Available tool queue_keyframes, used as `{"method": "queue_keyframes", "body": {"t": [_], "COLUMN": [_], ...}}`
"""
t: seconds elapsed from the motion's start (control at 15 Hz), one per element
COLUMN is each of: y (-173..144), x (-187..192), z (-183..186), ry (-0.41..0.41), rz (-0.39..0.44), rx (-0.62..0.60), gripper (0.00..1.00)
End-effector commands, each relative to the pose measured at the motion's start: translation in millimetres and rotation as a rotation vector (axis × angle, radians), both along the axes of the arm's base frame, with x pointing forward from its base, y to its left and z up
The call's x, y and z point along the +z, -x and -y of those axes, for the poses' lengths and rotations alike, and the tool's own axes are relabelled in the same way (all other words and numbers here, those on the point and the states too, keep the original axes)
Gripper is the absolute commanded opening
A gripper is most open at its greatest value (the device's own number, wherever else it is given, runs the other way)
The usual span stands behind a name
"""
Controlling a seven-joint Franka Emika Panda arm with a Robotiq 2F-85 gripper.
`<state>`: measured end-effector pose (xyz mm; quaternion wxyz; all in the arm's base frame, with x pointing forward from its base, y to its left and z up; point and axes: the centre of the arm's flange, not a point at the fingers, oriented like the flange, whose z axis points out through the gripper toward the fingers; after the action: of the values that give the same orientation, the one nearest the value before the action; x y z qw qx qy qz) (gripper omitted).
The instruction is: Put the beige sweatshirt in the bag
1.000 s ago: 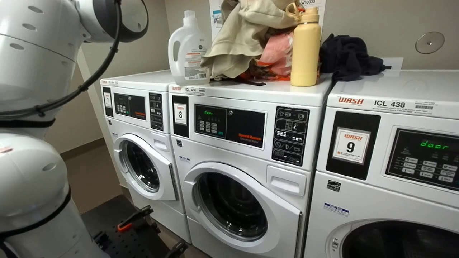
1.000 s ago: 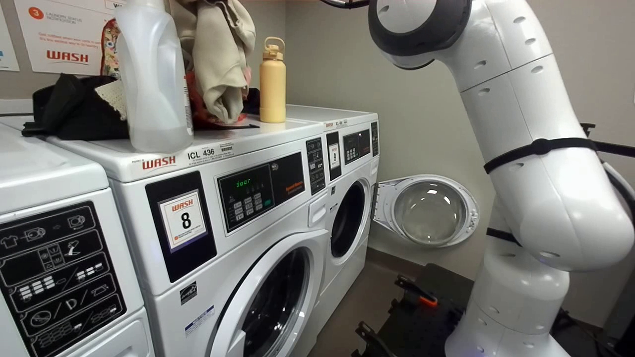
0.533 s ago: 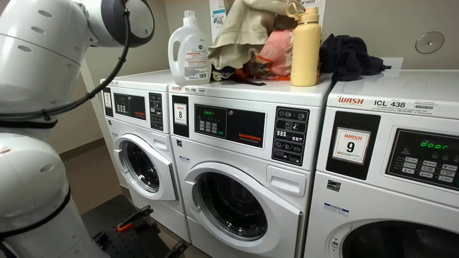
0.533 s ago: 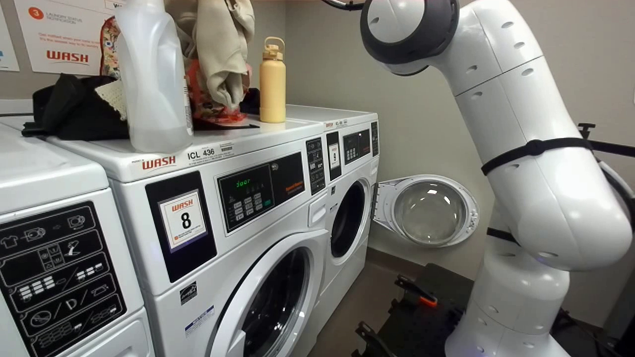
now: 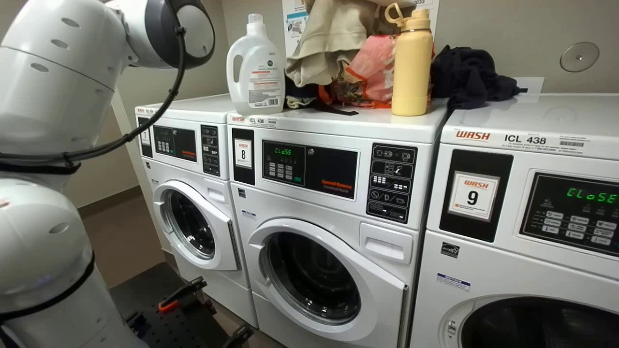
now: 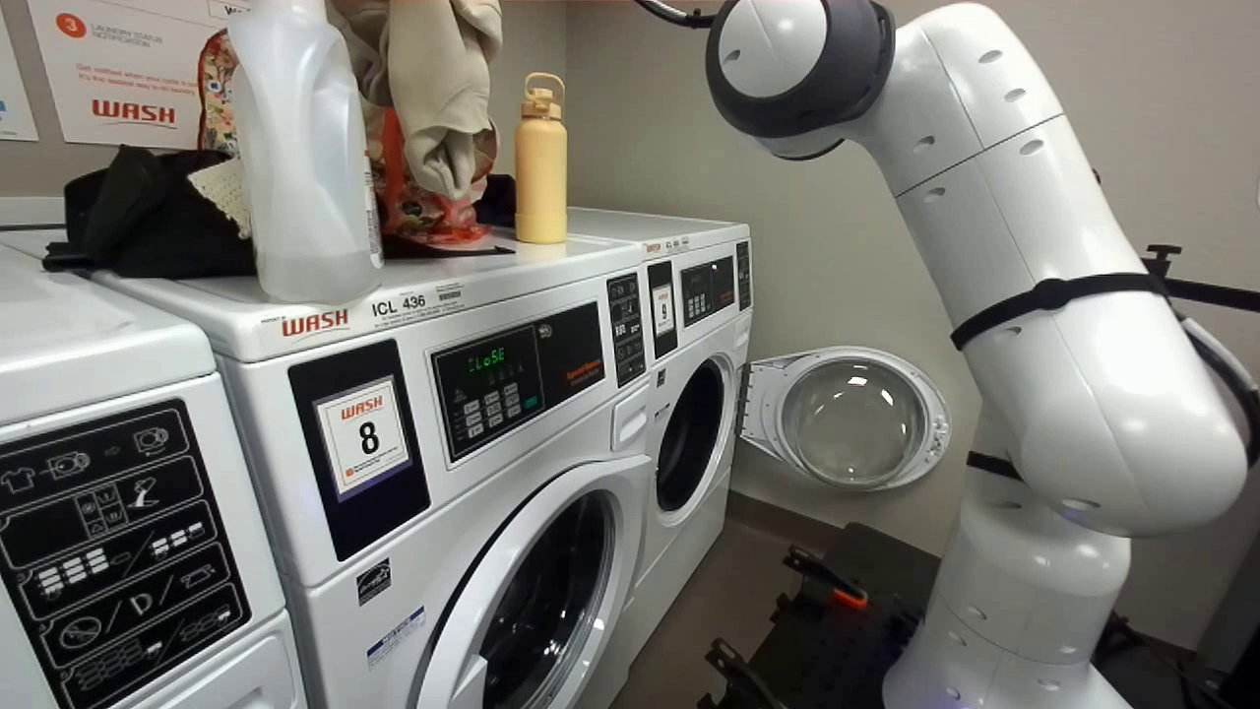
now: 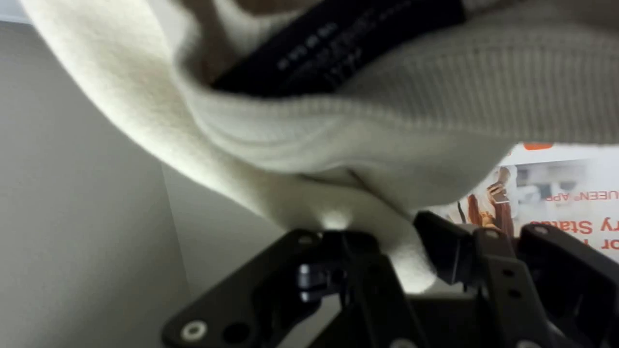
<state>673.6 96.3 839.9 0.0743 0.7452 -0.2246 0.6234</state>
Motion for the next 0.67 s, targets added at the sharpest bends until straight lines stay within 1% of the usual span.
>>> {"method": "queue_keyframes", "body": {"t": [0.0,0.2,0.4,0.6], "y": [-53.9,-63.8,-71.8,-80.5], "x": [48.2,42.0,34.2,25.3], "z": [-9.3,-11.5,-7.7,1.8], "ry": [0.034,0.031,-0.008,-0.036], "rz": [0.017,0.001,-0.006,-0.038], "rx": [0.088,0.199,0.299,0.309], "gripper": [0.05,0.05,0.05,0.05]}}
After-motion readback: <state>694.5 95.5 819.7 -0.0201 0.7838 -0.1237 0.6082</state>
